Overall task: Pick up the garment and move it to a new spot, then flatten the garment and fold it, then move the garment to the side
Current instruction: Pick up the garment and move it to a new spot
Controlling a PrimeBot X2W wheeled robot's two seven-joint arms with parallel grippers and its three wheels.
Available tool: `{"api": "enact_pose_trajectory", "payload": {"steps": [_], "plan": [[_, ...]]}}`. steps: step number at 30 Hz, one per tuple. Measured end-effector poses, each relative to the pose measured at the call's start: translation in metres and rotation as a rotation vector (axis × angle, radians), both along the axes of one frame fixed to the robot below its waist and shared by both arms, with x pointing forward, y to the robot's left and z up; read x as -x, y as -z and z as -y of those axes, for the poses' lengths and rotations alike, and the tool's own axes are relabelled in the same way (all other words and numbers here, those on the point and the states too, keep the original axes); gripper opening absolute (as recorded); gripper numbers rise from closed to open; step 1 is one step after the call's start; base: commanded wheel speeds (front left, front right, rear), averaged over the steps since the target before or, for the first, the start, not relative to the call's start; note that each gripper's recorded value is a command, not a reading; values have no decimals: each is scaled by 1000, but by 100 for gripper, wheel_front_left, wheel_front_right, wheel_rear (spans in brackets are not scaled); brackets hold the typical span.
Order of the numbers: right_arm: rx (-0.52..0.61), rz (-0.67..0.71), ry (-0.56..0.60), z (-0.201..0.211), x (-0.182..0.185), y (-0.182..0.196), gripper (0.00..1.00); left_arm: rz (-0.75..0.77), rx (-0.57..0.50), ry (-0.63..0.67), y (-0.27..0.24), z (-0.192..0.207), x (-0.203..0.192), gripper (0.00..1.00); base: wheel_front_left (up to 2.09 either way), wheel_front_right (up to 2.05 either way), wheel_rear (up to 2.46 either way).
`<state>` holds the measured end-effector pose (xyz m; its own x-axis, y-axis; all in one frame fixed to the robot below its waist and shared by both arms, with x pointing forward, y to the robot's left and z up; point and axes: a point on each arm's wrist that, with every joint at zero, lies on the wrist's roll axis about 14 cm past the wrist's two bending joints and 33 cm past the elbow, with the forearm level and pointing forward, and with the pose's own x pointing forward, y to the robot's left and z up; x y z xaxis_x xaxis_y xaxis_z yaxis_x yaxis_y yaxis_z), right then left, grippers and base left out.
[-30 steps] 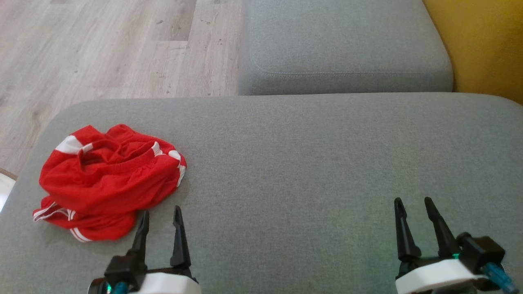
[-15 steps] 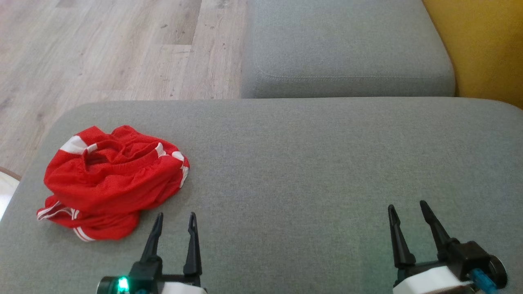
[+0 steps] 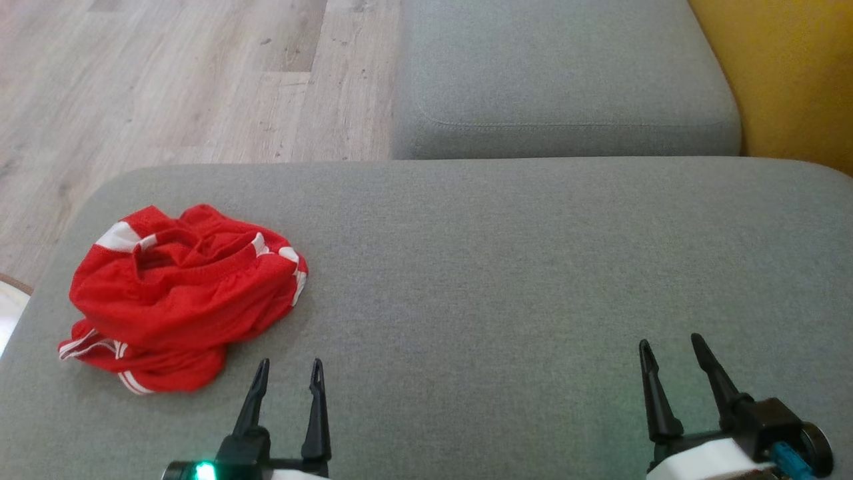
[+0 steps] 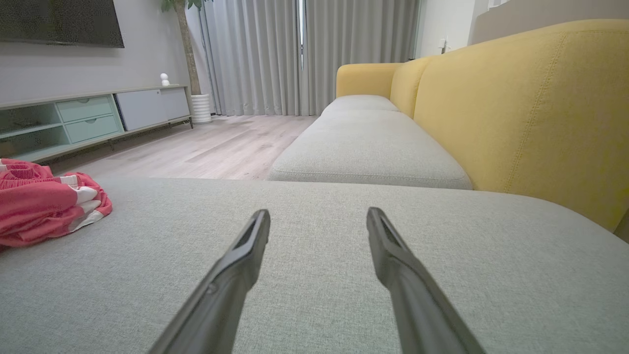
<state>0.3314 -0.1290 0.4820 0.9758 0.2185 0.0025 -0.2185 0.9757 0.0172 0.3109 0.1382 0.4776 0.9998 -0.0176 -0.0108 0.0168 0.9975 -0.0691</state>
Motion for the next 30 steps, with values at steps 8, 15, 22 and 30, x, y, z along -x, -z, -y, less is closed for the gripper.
{"api": "enact_pose_trajectory", "payload": {"steps": [8, 15, 22, 30], "plan": [[-1, -19, -13, -4, -4, 5, 100, -13, -1, -34, 4, -9, 3, 100, 0, 0, 0], [-1, -41, -88, -27, -9, 11, 100, 9, -20, -105, -2, -29, 9, 100, 0, 0, 0], [-5, -51, -244, -77, -20, 11, 100, 8, -45, -267, -1, -76, 34, 100, 0, 0, 0], [-7, -27, -438, -146, -38, 5, 100, 27, -66, -493, -13, -133, 62, 100, 0, 0, 0]]}}
